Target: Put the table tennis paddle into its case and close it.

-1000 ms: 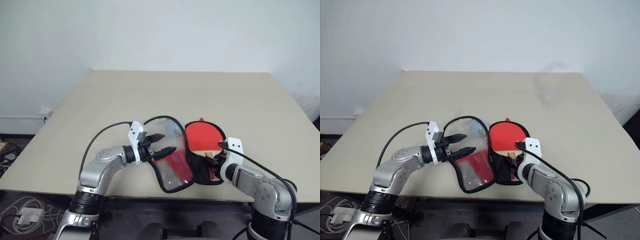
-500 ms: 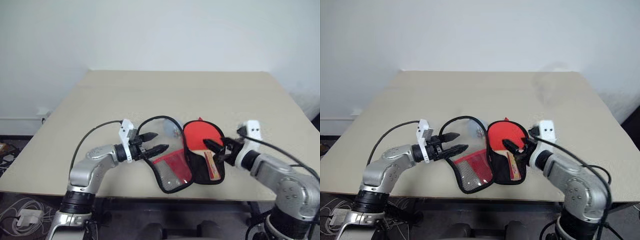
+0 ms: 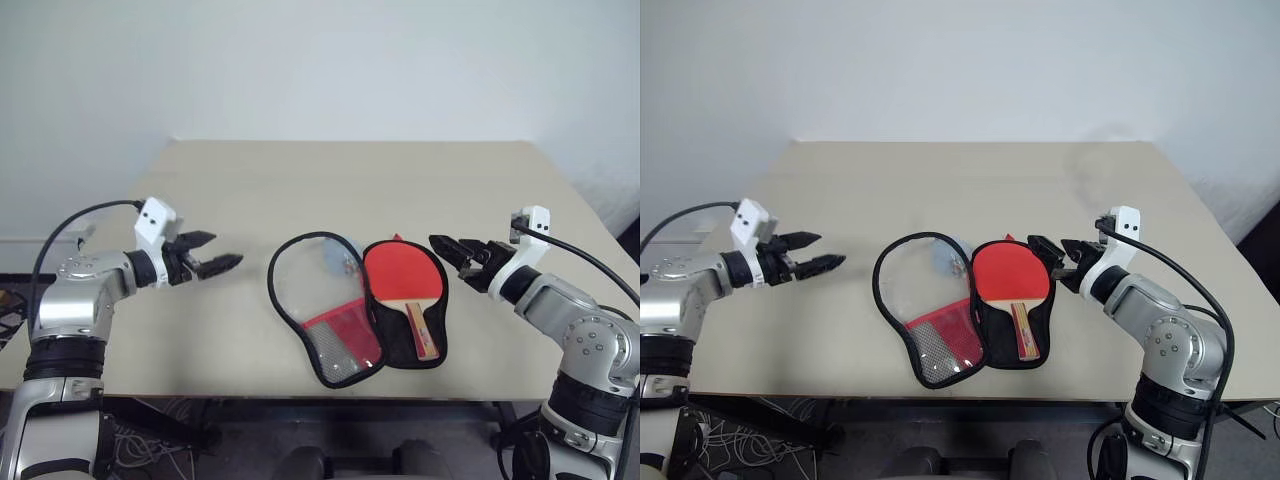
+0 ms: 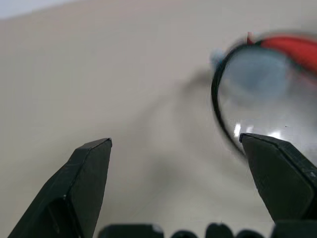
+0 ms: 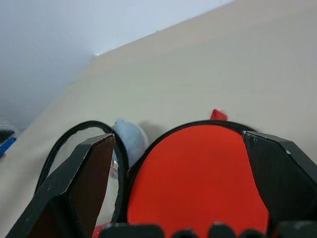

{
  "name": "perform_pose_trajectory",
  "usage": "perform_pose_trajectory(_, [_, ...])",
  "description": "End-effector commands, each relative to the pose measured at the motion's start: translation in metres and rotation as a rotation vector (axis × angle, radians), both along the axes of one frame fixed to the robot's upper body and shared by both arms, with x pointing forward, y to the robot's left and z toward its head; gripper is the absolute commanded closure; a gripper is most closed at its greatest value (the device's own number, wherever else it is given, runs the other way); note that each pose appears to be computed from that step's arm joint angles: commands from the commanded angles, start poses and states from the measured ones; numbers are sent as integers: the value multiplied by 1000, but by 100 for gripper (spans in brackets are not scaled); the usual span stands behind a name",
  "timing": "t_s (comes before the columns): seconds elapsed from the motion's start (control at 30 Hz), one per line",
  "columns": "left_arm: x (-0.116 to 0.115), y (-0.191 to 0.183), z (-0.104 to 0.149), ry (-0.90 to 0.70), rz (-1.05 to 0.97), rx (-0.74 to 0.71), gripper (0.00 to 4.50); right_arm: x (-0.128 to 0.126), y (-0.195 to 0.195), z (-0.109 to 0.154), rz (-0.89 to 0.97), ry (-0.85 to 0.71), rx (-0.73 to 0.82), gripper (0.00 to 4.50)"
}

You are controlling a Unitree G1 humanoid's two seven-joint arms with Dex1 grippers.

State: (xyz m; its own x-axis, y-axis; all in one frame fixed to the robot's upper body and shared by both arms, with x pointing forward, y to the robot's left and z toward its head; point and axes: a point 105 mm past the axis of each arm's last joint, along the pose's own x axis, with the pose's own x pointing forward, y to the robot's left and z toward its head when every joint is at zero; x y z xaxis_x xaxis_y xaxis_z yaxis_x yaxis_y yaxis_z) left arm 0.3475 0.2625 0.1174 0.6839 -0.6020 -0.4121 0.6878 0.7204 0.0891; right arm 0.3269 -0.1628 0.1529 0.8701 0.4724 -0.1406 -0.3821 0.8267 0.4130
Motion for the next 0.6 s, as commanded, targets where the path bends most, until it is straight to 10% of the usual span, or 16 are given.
perform_pose_trajectory(0.03, [-3,-15,-23,1,-140,149,0,7,-1,15,-13,-78,-29,3])
perform_pose_trajectory(0.27, [-4,-66,-49,9,-341,149,0,10,-8,15,-35,-114,-90,3])
perform_pose_trajectory(0.6, [-12,-147,1,96,-500,-356,0,-6,-33,76,-128,-400,161,3])
